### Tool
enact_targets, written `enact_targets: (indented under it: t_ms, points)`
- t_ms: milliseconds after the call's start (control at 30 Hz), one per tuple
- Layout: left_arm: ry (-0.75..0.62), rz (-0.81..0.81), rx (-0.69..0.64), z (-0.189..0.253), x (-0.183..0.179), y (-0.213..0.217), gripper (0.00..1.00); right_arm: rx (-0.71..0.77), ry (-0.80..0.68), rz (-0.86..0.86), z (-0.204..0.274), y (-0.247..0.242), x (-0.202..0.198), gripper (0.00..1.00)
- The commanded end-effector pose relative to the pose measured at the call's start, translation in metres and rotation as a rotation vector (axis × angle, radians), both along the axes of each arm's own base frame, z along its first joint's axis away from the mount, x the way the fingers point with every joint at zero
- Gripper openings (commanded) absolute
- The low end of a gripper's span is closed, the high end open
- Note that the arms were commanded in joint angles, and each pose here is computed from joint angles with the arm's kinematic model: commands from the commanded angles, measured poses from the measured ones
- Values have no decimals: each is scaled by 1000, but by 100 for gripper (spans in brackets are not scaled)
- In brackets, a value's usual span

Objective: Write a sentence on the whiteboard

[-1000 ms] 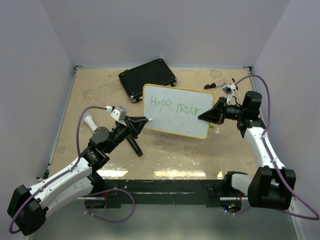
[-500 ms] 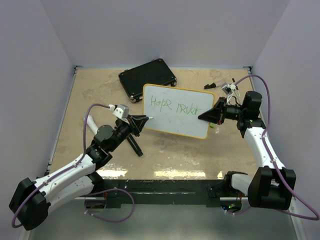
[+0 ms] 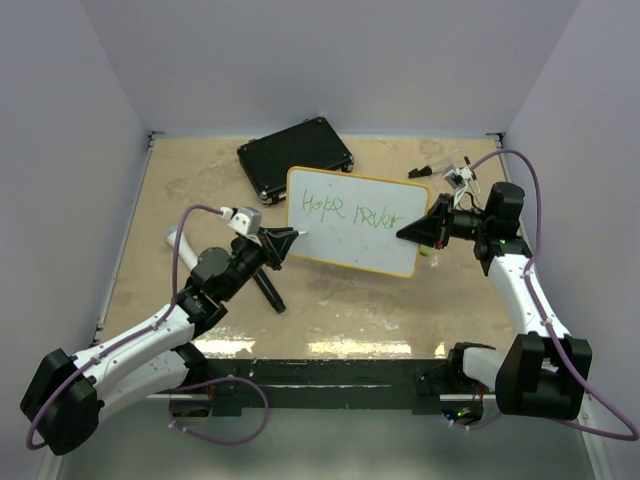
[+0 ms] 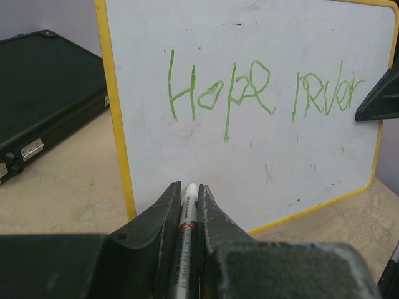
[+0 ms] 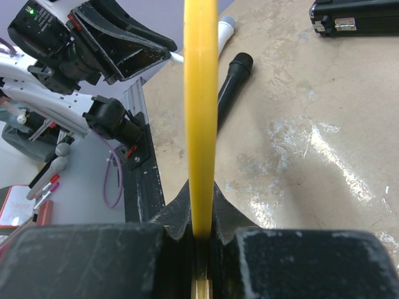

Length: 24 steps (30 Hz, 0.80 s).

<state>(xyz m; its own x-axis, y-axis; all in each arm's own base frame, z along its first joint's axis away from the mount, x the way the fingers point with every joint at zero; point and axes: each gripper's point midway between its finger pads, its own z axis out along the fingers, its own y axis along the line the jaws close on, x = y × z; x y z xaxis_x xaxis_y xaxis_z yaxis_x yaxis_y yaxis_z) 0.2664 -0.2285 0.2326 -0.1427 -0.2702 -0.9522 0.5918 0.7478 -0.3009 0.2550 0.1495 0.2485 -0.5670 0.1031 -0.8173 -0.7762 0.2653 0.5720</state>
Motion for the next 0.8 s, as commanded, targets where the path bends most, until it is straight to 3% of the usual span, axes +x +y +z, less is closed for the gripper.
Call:
enact_targets:
  t_ms: [0, 467, 767]
  points:
    - [-110, 36, -55, 42, 8, 2, 0, 8, -94, 51, 20, 2, -8, 0]
    - [-94, 109, -11, 37, 12, 17, 0, 9, -89, 49, 20, 1, -8, 0]
    - [-53, 72, 24, 23, 4, 15, 0, 9, -91, 51, 20, 2, -8, 0]
